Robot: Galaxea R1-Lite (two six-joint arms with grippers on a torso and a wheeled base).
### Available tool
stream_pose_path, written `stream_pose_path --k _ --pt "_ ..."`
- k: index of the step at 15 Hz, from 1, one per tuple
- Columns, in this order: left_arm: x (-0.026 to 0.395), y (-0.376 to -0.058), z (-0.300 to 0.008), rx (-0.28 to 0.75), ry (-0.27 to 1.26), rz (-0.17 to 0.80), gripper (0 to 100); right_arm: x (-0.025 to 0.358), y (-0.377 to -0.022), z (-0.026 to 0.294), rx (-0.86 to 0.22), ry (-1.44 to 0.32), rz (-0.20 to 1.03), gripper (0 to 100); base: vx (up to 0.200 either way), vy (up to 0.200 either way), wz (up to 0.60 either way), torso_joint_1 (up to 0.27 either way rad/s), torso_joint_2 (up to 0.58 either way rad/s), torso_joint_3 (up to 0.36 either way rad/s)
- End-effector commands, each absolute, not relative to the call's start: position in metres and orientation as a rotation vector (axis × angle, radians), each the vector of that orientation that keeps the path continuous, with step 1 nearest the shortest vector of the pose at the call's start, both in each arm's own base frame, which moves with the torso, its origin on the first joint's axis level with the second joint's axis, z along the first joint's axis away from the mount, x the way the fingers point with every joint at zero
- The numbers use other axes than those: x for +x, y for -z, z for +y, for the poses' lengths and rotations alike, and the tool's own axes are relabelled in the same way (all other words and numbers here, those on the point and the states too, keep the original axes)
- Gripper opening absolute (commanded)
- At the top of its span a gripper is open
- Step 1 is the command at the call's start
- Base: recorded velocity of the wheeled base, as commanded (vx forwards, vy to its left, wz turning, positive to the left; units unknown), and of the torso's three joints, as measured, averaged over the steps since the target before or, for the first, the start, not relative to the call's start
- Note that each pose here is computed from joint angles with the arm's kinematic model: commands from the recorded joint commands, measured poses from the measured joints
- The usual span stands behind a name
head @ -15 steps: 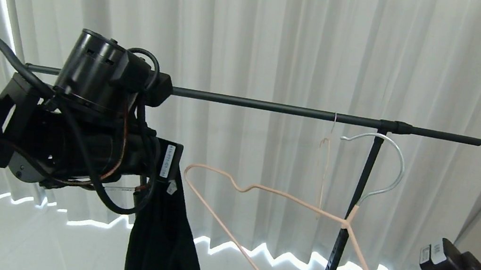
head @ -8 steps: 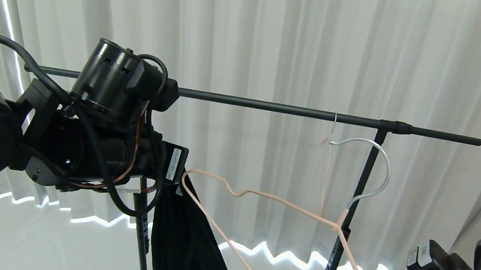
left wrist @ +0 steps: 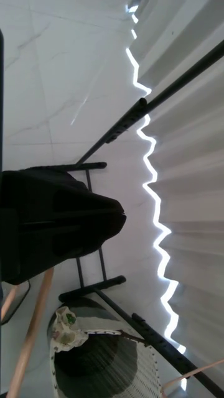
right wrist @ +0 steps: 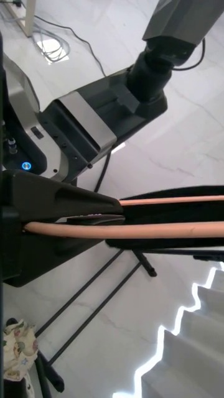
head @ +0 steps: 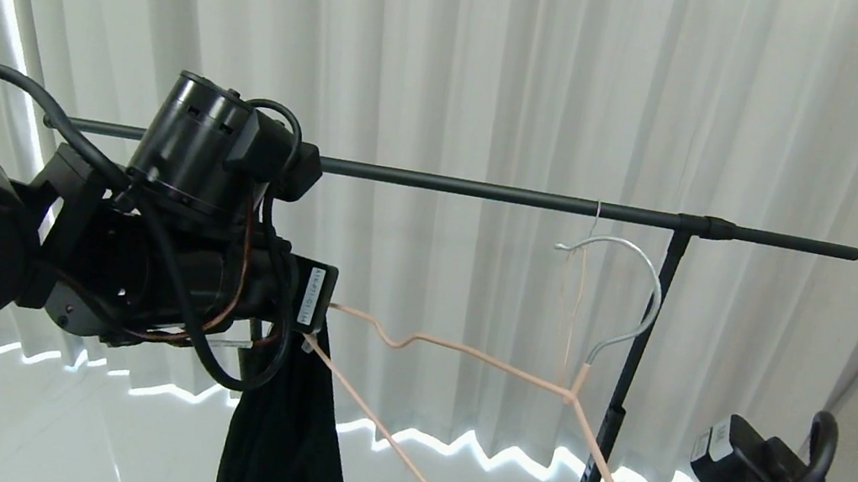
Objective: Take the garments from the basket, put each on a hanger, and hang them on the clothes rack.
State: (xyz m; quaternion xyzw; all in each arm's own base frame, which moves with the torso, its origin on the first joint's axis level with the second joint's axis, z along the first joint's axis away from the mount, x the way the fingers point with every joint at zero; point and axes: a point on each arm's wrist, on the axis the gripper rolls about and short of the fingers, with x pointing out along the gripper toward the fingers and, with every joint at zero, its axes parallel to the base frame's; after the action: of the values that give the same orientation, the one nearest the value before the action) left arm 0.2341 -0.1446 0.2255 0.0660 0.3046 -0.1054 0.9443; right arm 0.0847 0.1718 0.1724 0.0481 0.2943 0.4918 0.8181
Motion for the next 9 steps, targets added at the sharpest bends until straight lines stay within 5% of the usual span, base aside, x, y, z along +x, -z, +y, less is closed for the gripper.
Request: stream_pose_path --k 1,9 --pt "0.232 -0.229 -0.144 0.131 0.218 0.609 0 0.087 -0.171 0.176 0.097 -1.043 0.637 0 0.000 0.000 0.00 0.000 0.00 0.000" --pt "0.217 -0.234 -0.156 0.146 0.275 0.585 0 0.096 -0.176 0.186 0.105 -1.048 0.631 0 0.000 0.000 0.00 0.000 0.00 0.000"
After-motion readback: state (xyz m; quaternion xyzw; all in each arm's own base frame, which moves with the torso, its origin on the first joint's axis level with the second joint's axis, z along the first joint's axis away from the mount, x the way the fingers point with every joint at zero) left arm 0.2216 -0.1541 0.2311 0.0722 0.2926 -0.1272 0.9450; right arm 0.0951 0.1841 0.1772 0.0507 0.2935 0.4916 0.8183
